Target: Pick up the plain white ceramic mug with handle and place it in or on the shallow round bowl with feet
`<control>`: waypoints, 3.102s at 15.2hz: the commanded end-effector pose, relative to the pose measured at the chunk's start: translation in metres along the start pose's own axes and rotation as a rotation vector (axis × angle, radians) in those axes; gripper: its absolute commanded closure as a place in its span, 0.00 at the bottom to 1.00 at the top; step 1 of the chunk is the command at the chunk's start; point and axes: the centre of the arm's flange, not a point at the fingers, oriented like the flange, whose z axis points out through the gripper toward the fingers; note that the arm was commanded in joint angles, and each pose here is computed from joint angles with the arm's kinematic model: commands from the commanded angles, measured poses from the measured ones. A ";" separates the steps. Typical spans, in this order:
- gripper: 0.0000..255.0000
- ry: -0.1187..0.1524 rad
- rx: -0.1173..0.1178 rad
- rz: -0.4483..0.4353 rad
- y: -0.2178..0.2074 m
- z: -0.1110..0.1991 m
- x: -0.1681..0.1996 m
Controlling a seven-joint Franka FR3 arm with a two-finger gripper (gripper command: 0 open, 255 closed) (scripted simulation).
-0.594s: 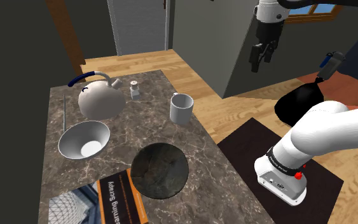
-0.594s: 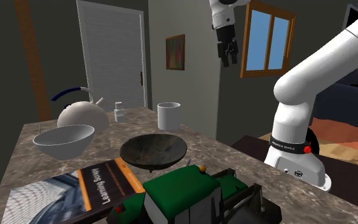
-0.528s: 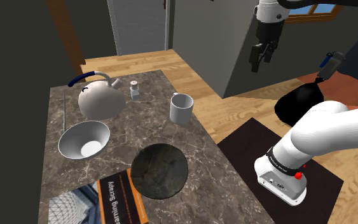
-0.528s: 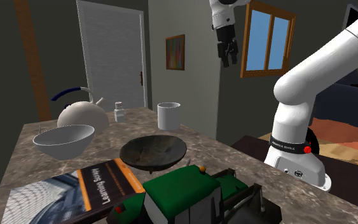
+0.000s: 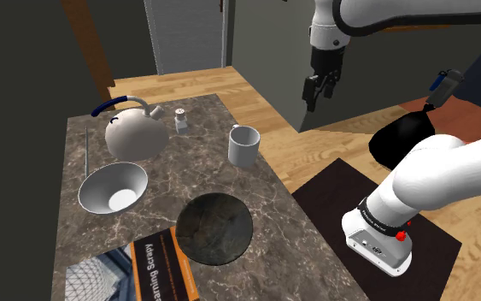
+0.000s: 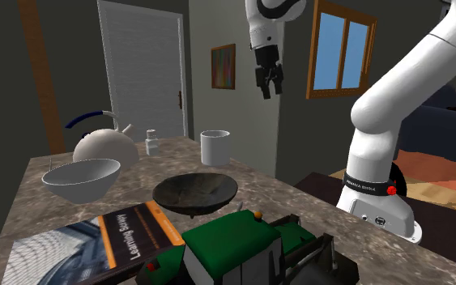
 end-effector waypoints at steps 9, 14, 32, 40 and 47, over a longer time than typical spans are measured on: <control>0.00 0.033 0.036 -0.053 -0.101 0.034 0.064; 0.00 0.049 0.054 -0.080 -0.154 0.049 0.094; 0.00 0.066 0.073 -0.108 -0.214 0.103 0.127; 1.00 0.066 0.073 -0.108 -0.214 0.103 0.127; 1.00 0.066 0.073 -0.108 -0.213 0.093 0.125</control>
